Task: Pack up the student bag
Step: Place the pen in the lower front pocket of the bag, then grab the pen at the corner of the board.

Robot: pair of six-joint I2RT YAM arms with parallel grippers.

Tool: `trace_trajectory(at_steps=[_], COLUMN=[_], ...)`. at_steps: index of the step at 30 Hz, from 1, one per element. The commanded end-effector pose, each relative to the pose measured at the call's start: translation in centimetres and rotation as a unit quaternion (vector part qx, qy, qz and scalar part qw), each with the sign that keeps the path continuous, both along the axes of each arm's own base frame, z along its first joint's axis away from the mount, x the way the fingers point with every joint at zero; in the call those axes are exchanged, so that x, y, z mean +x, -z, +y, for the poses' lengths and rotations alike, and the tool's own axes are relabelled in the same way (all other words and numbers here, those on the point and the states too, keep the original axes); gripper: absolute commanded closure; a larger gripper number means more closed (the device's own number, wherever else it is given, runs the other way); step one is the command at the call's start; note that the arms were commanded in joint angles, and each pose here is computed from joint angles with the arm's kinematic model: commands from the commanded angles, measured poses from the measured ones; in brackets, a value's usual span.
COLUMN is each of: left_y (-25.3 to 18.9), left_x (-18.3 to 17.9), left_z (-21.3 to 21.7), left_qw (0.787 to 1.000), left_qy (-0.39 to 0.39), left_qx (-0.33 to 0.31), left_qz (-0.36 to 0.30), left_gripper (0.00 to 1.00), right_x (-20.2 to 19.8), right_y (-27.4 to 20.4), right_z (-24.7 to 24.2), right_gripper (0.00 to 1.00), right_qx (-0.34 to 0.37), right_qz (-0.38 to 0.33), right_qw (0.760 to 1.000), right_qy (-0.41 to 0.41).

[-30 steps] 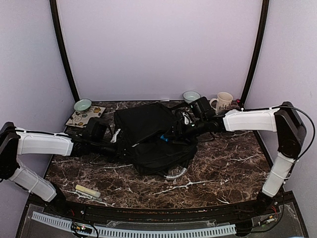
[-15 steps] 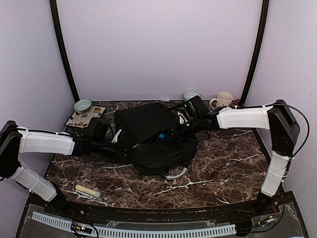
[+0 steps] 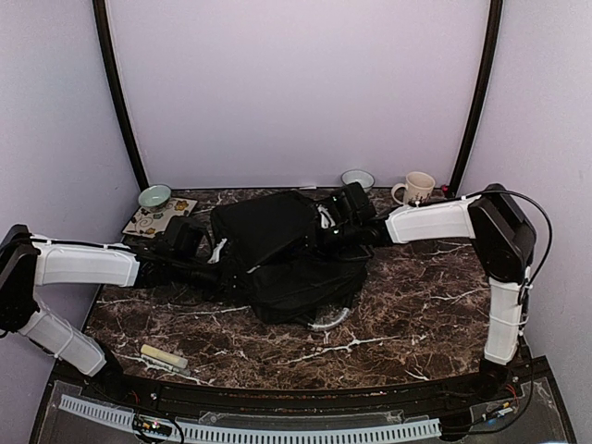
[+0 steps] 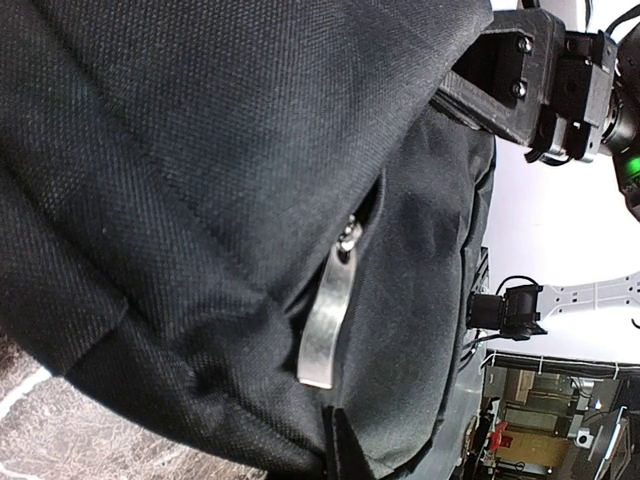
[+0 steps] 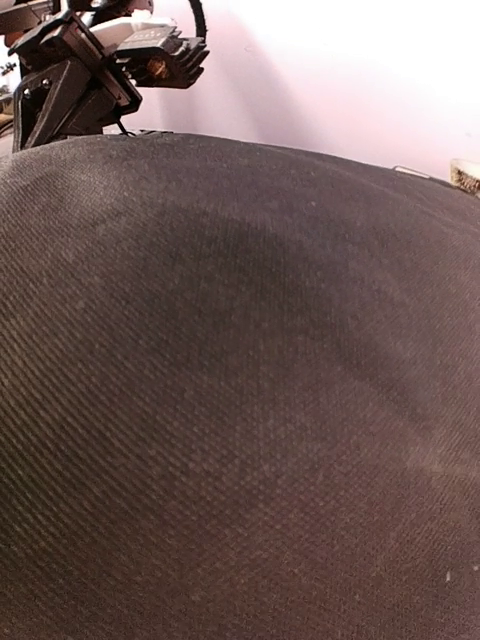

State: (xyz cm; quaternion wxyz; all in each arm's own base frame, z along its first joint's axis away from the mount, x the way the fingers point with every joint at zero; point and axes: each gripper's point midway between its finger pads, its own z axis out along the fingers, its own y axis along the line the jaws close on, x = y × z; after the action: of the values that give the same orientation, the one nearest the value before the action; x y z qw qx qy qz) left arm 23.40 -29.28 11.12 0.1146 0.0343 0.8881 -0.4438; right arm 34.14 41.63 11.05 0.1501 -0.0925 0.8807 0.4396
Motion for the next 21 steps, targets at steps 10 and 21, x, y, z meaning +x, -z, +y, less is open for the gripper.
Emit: trace_trajectory(at_steps=[10, 21], left_y=[-1.9, -1.9], left_x=[0.5, -5.8], left_z=[4.1, 19.1], left_qw=[0.989, 0.867], left_qy=[-0.026, -0.225], left_qx=[0.142, 0.430], left_qz=[-0.037, 0.116], left_gripper=[0.53, 0.01], right_x=[-6.1, -6.5], right_y=[-4.0, -6.7], right_z=[-5.2, -6.0], right_gripper=[0.70, 0.66], right_qx=[-0.055, -0.116], right_qz=[-0.108, -0.138], right_qw=[0.990, 0.982], right_qy=[-0.070, -0.061])
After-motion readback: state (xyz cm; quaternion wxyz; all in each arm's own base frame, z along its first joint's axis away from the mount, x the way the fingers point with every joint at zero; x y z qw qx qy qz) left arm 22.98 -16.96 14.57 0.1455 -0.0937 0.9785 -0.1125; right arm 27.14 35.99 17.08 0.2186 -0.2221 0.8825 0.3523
